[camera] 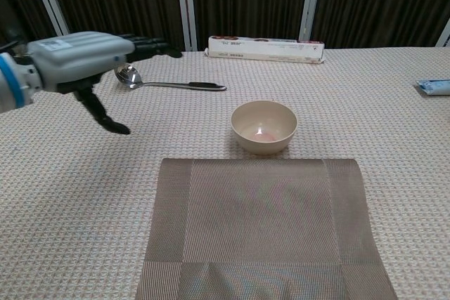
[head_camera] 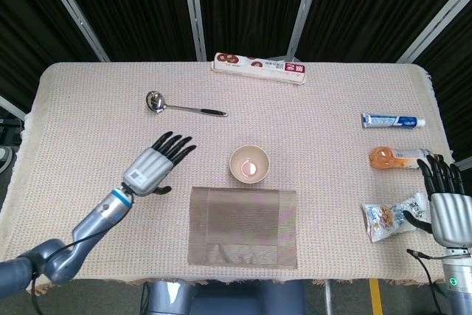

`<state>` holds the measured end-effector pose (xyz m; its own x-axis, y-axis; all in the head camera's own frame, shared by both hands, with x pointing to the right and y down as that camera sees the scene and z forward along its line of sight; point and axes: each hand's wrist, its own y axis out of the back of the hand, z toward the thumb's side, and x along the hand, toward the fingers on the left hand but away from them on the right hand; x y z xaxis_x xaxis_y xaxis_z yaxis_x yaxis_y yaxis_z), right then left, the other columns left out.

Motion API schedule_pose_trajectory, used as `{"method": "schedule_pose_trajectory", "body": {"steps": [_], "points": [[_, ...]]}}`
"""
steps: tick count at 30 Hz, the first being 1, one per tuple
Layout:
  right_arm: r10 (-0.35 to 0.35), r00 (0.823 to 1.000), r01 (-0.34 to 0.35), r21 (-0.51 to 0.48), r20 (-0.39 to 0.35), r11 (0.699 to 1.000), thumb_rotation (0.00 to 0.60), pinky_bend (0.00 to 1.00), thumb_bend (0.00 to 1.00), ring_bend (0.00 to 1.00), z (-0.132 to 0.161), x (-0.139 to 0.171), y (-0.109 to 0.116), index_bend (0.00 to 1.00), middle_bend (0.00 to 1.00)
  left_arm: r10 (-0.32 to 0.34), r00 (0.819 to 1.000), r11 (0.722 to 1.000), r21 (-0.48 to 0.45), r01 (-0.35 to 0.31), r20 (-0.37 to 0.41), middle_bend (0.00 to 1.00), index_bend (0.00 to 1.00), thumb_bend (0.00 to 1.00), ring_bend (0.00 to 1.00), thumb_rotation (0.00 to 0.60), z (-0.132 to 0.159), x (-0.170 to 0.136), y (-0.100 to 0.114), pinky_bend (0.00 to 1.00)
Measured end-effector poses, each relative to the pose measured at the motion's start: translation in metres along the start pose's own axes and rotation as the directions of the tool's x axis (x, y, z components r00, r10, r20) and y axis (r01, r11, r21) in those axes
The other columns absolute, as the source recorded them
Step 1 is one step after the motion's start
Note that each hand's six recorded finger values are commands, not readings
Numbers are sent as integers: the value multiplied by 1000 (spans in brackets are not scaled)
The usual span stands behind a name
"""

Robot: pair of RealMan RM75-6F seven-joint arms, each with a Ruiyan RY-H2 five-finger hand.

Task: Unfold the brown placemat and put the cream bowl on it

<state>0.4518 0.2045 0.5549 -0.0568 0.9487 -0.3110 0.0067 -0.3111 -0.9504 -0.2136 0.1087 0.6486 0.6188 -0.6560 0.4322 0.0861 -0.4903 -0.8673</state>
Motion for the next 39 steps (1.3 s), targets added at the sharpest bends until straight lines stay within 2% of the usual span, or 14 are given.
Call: {"method": "schedule_pose_trajectory", "body": {"steps": [5, 9, 13, 19, 24, 32, 39], "points": [[-9, 1000, 9, -5, 29, 1000, 600, 0, 0, 0, -11, -2, 3, 0, 0, -11, 997, 1000, 19, 9, 76, 0, 252, 107, 0, 600, 34, 52, -7, 0], [-4, 999, 4, -4, 43, 1000, 600, 0, 0, 0, -17, -3, 2, 0, 0, -47, 993, 999, 15, 45, 104, 0, 301, 214, 0, 600, 54, 77, -17, 0], [2, 998, -2, -3, 55, 1000, 600, 0, 0, 0, -22, -4, 1, 0, 0, -60, 992, 998, 23, 57, 115, 0, 334, 256, 0, 600, 70, 97, -23, 0], [4, 998, -4, -10, 60, 1000, 600, 0, 0, 0, -24, -4, 1, 0, 0, -78, 991, 995, 66, 71, 108, 0, 379, 316, 0, 600, 78, 114, -32, 0], [16, 998, -15, -10, 53, 1000, 600, 0, 0, 0, -25, -5, 0, 0, 0, -95, 991, 993, 85, 87, 95, 0, 403, 323, 0, 600, 79, 122, -39, 0], [17, 999, -16, -12, 50, 1000, 600, 0, 0, 0, -25, -5, 1, 0, 0, -116, 989, 989, 102, 107, 87, 0, 542, 378, 0, 600, 84, 129, -50, 0], [17, 999, -16, -13, 51, 1000, 600, 0, 0, 0, -27, -5, 2, 0, 0, -118, 990, 988, 105, 110, 73, 0, 678, 431, 0, 600, 85, 133, -52, 0]]}}
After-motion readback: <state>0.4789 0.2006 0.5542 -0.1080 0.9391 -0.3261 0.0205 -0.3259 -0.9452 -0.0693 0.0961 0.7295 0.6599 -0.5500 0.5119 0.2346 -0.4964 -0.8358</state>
